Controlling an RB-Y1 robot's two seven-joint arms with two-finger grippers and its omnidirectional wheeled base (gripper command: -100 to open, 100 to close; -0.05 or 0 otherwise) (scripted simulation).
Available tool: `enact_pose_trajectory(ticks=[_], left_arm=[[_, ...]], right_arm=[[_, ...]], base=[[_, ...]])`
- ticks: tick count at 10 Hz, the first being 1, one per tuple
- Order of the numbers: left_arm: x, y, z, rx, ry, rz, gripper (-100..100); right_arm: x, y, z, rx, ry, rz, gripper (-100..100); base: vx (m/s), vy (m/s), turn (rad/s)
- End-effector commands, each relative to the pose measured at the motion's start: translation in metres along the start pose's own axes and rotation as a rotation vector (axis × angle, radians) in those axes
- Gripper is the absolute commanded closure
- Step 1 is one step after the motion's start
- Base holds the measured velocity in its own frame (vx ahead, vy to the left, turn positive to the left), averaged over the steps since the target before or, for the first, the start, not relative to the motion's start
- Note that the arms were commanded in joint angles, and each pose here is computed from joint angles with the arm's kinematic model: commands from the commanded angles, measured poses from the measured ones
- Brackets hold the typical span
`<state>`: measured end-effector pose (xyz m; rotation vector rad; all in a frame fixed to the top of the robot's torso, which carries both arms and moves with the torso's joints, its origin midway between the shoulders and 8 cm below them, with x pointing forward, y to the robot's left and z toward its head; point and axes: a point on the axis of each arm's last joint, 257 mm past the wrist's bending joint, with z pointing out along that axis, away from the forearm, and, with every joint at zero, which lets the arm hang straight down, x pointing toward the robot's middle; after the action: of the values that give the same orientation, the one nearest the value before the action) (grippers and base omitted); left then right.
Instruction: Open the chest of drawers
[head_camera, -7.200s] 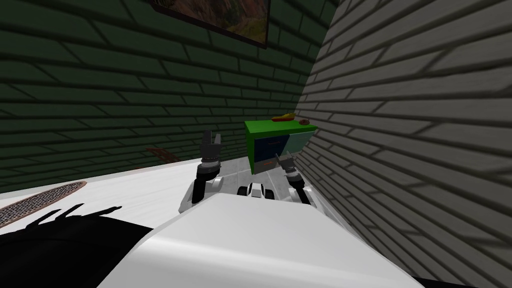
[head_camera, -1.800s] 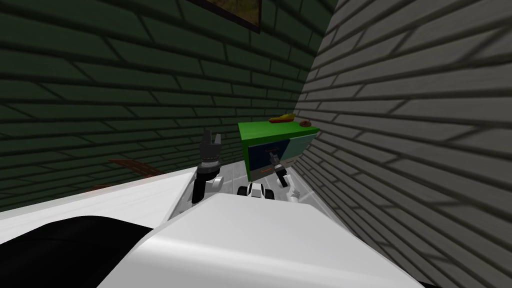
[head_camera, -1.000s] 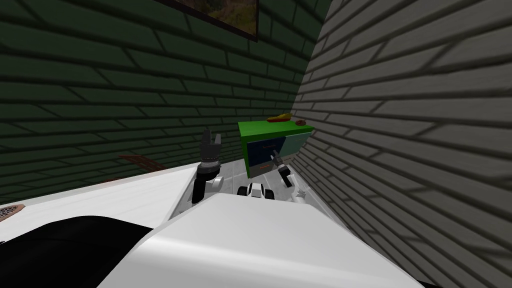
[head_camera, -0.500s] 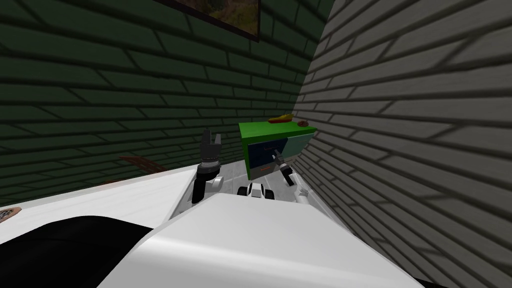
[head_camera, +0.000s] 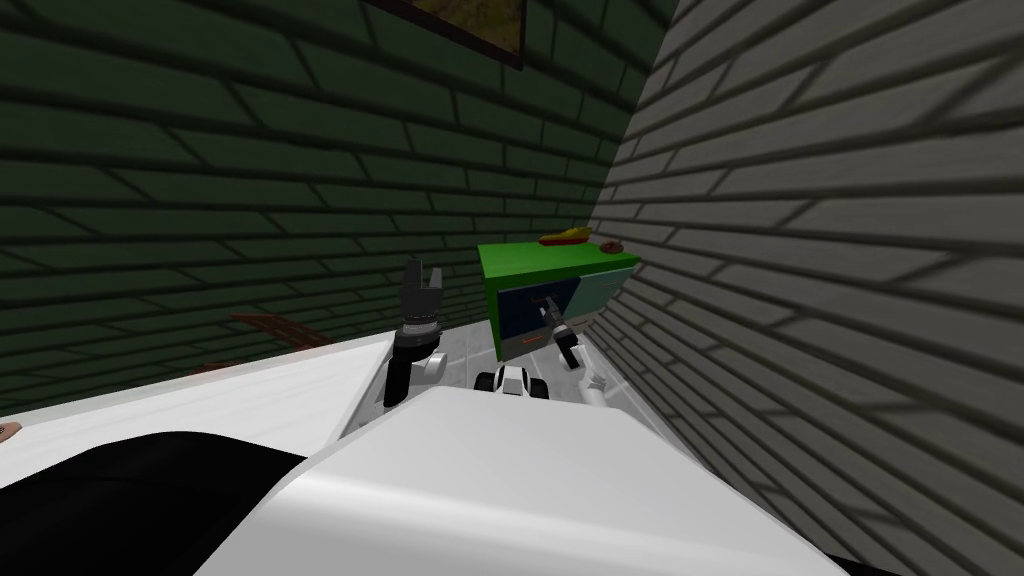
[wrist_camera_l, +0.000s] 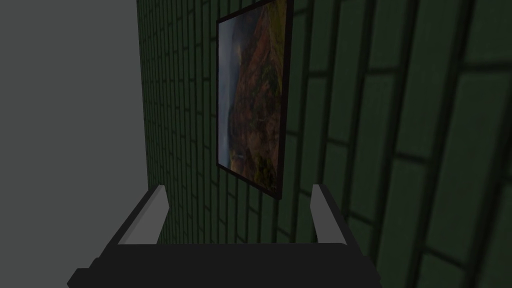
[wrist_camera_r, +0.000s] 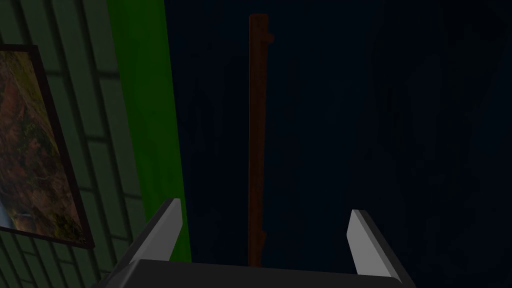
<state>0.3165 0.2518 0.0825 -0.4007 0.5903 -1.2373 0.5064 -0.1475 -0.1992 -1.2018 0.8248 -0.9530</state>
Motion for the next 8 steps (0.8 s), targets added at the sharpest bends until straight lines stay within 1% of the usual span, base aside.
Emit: enact_pose_trajectory(ticks=[1, 2, 3, 4, 5, 6, 7, 8], left_arm=[[0.000, 0.000, 0.000, 0.000, 0.000, 0.000, 0], [0.000, 0.000, 0.000, 0.000, 0.000, 0.000, 0], [0.000, 0.000, 0.000, 0.000, 0.000, 0.000, 0], [0.000, 0.000, 0.000, 0.000, 0.000, 0.000, 0], [0.000, 0.000, 0.000, 0.000, 0.000, 0.000, 0], [0.000, 0.000, 0.000, 0.000, 0.000, 0.000, 0], [0.000, 0.000, 0.000, 0.000, 0.000, 0.000, 0], [0.000, 0.000, 0.000, 0.000, 0.000, 0.000, 0]], right_arm=[[-0.014, -0.003, 0.006, 0.022, 0.010, 0.047, -100], [-0.011, -0.002, 0.004, 0.017, 0.009, 0.038, -100], [-0.007, -0.007, 0.012, 0.018, 0.015, 0.038, -100], [-0.005, -0.010, 0.015, 0.018, 0.019, 0.037, -100], [-0.007, -0.009, 0.013, 0.019, 0.015, 0.037, -100], [-0.011, -0.003, 0.006, 0.018, 0.010, 0.039, 100], [-0.008, -0.005, 0.009, 0.017, 0.015, 0.041, 100], [-0.001, -0.004, 0.005, 0.007, 0.006, 0.009, -100]], base=[[0.000, 0.000, 0.000], [0.000, 0.000, 0.000], [0.024, 0.019, 0.053], [0.053, 0.034, 0.054], [0.027, 0.017, 0.009], [-0.022, -0.011, -0.075], [-0.015, -0.007, -0.028], [-0.010, 0.000, 0.001]])
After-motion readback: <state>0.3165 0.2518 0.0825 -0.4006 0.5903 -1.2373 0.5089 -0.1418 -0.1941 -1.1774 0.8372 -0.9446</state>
